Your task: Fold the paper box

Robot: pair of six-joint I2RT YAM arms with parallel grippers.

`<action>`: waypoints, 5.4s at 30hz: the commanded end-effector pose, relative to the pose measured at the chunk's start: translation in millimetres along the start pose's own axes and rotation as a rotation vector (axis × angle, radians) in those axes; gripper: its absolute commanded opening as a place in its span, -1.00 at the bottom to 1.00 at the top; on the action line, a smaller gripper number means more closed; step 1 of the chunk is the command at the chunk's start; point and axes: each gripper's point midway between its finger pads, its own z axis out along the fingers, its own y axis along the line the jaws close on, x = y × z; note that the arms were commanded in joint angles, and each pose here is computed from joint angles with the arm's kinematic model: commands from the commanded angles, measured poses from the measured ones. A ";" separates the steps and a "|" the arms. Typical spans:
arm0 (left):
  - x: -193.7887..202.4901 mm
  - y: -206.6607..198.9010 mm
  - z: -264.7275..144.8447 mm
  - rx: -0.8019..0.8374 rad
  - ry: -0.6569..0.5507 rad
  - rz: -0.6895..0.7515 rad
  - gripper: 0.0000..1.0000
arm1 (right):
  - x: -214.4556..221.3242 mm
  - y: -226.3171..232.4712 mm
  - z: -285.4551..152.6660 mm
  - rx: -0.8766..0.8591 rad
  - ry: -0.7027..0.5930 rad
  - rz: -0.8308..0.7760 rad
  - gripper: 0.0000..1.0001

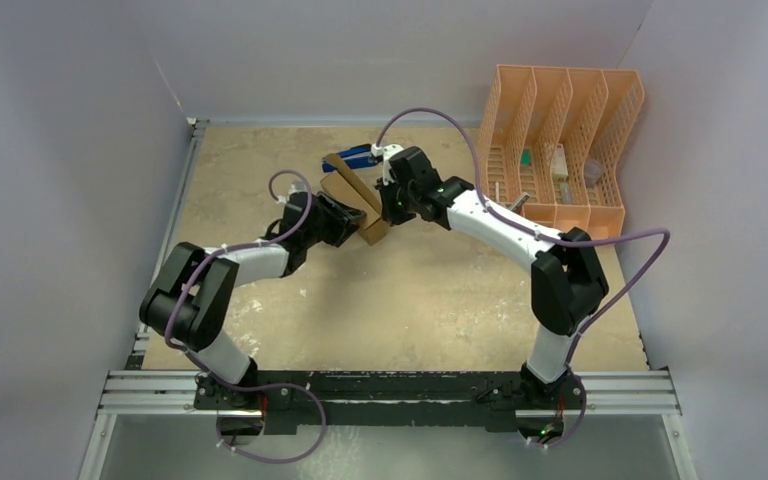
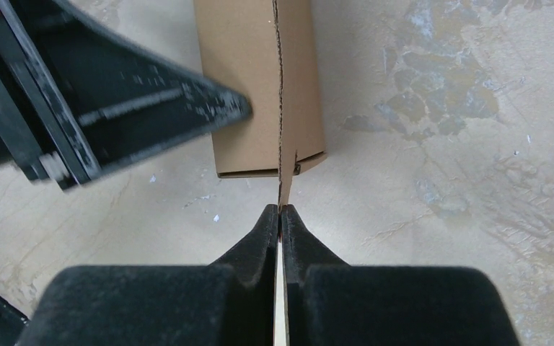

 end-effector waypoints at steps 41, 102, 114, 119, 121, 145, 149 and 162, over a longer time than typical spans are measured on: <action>38.0 -5.9 4.1 0.140 0.016 -0.178 -0.25 | -24.7 2.6 35.1 0.075 -0.023 0.283 -0.84; -133.5 6.4 -161.3 -0.598 -0.206 0.782 0.10 | 8.2 -14.2 37.4 0.088 0.038 0.208 -0.83; -144.8 24.6 -146.0 -0.627 -0.059 1.126 0.16 | 10.4 -13.8 35.6 0.081 0.048 0.188 -0.85; -142.5 13.7 -118.2 -0.488 -0.040 1.263 0.15 | 11.8 -12.5 36.0 0.072 0.054 0.181 -0.86; -142.8 9.3 -111.2 -0.452 -0.031 1.317 0.14 | 12.4 -11.5 35.8 0.067 0.056 0.180 -0.86; -135.8 21.7 -66.6 -0.328 0.032 1.482 -0.39 | 12.9 -6.3 37.2 0.033 0.065 0.167 -0.93; -135.8 17.9 -66.4 -0.323 0.025 1.462 -0.68 | 13.2 -5.8 37.5 0.030 0.067 0.167 -0.93; -133.0 -6.2 -75.9 -0.302 0.015 1.343 -0.96 | 13.3 -9.5 41.8 0.048 0.063 0.161 -0.95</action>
